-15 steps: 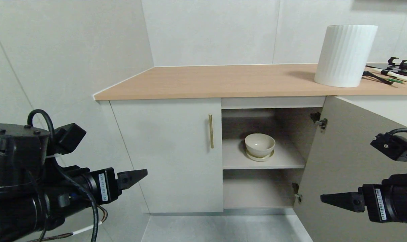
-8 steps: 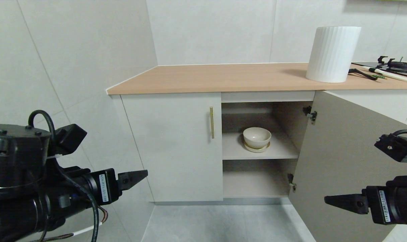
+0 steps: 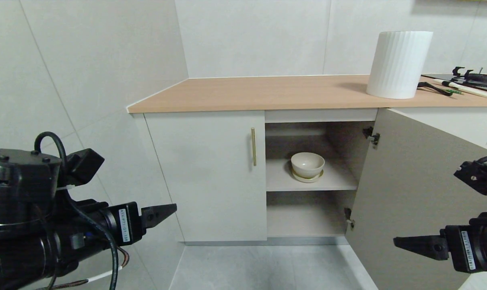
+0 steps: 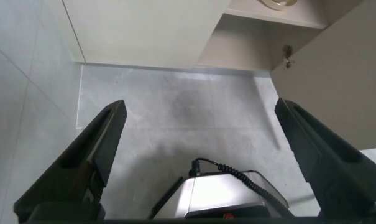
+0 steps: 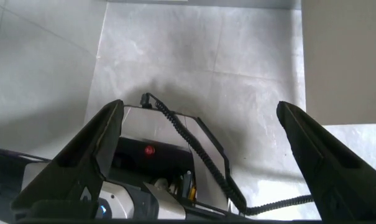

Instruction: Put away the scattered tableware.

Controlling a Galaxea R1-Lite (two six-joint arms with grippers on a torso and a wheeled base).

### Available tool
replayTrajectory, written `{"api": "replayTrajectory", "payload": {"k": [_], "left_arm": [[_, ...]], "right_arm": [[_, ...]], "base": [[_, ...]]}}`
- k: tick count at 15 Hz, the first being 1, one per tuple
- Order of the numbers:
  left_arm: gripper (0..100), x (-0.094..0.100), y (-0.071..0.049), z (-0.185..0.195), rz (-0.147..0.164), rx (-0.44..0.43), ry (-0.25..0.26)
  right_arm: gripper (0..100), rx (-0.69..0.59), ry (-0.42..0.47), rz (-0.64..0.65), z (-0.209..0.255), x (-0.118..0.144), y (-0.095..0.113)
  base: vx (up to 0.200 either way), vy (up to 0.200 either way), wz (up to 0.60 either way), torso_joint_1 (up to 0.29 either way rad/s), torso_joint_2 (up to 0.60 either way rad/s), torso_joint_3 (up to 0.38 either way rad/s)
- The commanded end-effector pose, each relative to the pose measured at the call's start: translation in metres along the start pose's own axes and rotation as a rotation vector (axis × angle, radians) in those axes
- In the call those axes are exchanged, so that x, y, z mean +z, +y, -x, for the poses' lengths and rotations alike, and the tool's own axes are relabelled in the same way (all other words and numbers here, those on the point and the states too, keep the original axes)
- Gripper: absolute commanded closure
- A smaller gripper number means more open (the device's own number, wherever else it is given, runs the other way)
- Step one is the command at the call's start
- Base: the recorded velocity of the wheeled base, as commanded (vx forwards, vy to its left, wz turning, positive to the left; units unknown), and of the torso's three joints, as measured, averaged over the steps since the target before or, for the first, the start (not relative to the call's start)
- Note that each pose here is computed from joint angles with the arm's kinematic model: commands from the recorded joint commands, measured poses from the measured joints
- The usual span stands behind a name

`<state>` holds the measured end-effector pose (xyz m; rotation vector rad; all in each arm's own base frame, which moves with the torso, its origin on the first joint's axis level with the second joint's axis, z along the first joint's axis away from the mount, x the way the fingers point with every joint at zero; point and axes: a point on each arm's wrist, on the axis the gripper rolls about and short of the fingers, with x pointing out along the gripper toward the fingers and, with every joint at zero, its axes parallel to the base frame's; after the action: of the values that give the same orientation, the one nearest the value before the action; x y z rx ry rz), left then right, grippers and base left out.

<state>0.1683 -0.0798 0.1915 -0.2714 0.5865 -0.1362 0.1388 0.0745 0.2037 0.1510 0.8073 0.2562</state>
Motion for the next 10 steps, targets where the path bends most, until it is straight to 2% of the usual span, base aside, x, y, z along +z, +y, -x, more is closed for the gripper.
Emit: {"api": "replayTrajectory", "payload": {"k": [1, 10], "left_arm": [[0, -0.001, 0.0, -0.001, -0.006, 0.005, 0.004], [0, -0.001, 0.0, -0.001, -0.01, 0.002, 0.005]], "right_arm": [[0, -0.015, 0.014, 0.003, 0.001, -0.001, -0.001], [0, -0.114, 0.147, 0.05, 0.019, -0.005, -0.005]], "base": [[0.0, -0.2, 0.0, -0.002, 0.01, 0.002], [0.0, -0.2, 0.0, 0.003, 0.0, 0.003]]}}
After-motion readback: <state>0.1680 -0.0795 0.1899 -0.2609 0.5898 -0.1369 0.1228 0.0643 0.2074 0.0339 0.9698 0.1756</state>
